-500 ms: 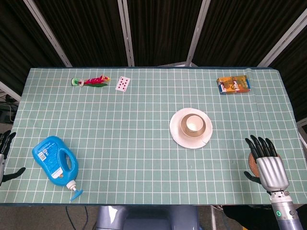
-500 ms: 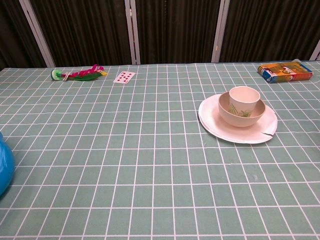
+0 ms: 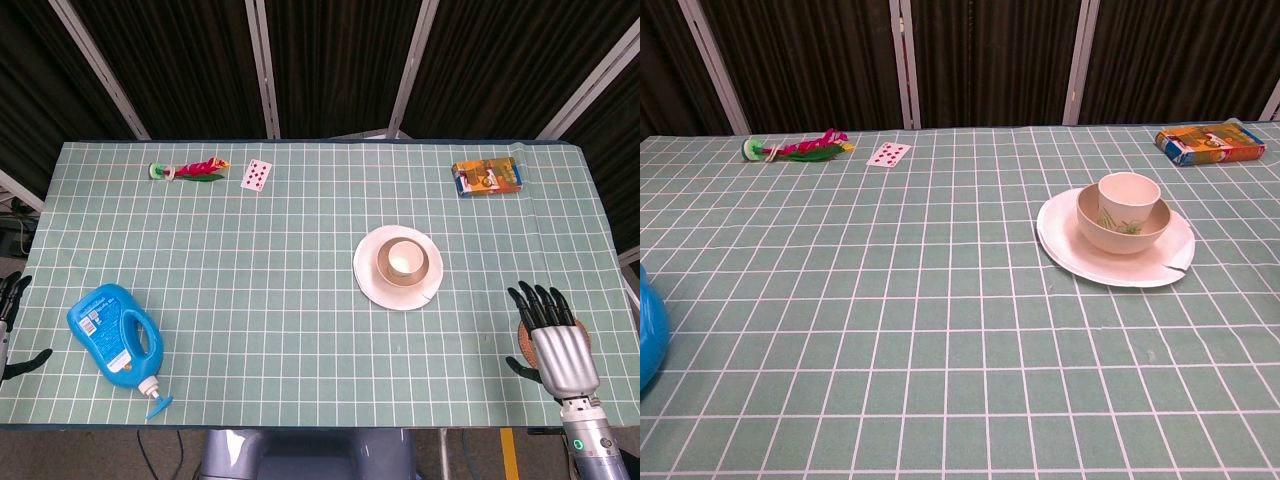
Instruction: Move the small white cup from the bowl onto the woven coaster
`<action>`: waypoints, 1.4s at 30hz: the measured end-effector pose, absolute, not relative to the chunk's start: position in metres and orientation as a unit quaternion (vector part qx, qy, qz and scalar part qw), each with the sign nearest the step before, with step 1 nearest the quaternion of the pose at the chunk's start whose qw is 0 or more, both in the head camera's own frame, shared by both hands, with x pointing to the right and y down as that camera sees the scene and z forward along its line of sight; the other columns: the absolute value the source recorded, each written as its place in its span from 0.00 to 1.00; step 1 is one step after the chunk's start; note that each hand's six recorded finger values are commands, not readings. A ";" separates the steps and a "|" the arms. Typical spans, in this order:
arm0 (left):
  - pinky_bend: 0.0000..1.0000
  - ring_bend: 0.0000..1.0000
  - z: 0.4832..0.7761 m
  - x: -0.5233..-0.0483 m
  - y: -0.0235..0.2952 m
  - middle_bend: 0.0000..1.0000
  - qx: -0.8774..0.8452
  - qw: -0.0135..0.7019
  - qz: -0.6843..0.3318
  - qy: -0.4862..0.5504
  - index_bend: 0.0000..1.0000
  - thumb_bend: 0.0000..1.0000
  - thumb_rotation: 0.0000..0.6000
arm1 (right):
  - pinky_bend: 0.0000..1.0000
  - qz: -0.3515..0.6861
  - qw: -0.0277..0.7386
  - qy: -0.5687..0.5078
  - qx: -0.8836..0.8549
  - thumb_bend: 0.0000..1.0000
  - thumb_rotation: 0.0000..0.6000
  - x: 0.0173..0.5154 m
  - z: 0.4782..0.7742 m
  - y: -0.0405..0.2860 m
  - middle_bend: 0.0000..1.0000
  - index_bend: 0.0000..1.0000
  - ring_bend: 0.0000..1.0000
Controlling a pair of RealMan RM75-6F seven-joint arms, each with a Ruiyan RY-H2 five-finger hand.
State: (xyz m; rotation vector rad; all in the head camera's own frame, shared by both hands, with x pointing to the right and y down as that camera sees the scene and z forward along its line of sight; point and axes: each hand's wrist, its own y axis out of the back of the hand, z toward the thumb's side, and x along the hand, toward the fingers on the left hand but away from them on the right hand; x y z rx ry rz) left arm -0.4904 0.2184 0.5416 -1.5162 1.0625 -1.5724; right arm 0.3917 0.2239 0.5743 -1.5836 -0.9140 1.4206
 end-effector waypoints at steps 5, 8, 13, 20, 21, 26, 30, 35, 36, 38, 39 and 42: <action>0.00 0.00 0.541 -0.493 0.218 0.00 -0.584 0.347 -0.607 0.413 0.00 0.00 1.00 | 0.00 0.545 0.406 -0.370 -0.634 0.06 1.00 0.379 0.579 0.215 0.00 0.00 0.00; 0.00 0.00 0.539 -0.493 0.218 0.00 -0.583 0.347 -0.605 0.416 0.00 0.00 1.00 | 0.00 0.529 0.414 -0.365 -0.645 0.08 1.00 0.361 0.586 0.201 0.00 0.08 0.00; 0.00 0.00 0.538 -0.494 0.218 0.00 -0.584 0.345 -0.604 0.419 0.00 0.00 1.00 | 0.00 0.499 0.432 -0.363 -0.657 0.13 1.00 0.318 0.601 0.170 0.03 0.30 0.00; 0.00 0.00 0.538 -0.496 0.217 0.00 -0.586 0.341 -0.603 0.421 0.00 0.00 1.00 | 0.00 0.510 0.424 -0.348 -0.663 0.17 1.00 0.281 0.638 0.140 0.06 0.38 0.00; 0.00 0.00 0.539 -0.496 0.217 0.00 -0.586 0.340 -0.603 0.421 0.00 0.00 1.00 | 0.00 0.512 0.422 -0.348 -0.662 0.18 1.00 0.278 0.642 0.137 0.06 0.40 0.00; 0.00 0.00 0.539 -0.497 0.216 0.00 -0.588 0.338 -0.603 0.422 0.00 0.00 1.00 | 0.00 0.516 0.413 -0.356 -0.661 0.21 1.00 0.264 0.655 0.121 0.10 0.45 0.00; 0.00 0.00 0.539 -0.497 0.216 0.00 -0.589 0.336 -0.602 0.422 0.00 0.00 1.00 | 0.00 0.521 0.414 -0.357 -0.656 0.22 1.00 0.260 0.660 0.113 0.11 0.46 0.00; 0.00 0.00 0.539 -0.497 0.215 0.00 -0.591 0.334 -0.601 0.422 0.00 0.00 1.00 | 0.00 0.538 0.402 -0.354 -0.651 0.22 1.00 0.262 0.673 0.107 0.11 0.46 0.00; 0.00 0.00 0.539 -0.497 0.215 0.00 -0.591 0.334 -0.601 0.422 0.00 0.00 1.00 | 0.00 0.540 0.400 -0.354 -0.651 0.22 1.00 0.262 0.675 0.107 0.11 0.46 0.00; 0.00 0.00 0.539 -0.498 0.215 0.00 -0.590 0.334 -0.601 0.423 0.00 0.00 1.00 | 0.00 0.542 0.396 -0.352 -0.652 0.22 1.00 0.261 0.680 0.107 0.11 0.46 0.00; 0.00 0.00 0.539 -0.498 0.215 0.00 -0.590 0.333 -0.601 0.423 0.00 0.00 1.00 | 0.00 0.543 0.396 -0.351 -0.652 0.22 1.00 0.260 0.681 0.107 0.11 0.46 0.00; 0.00 0.00 0.538 -0.498 0.215 0.00 -0.590 0.333 -0.601 0.425 0.00 0.00 1.00 | 0.00 0.545 0.393 -0.349 -0.653 0.24 1.00 0.259 0.686 0.107 0.11 0.47 0.00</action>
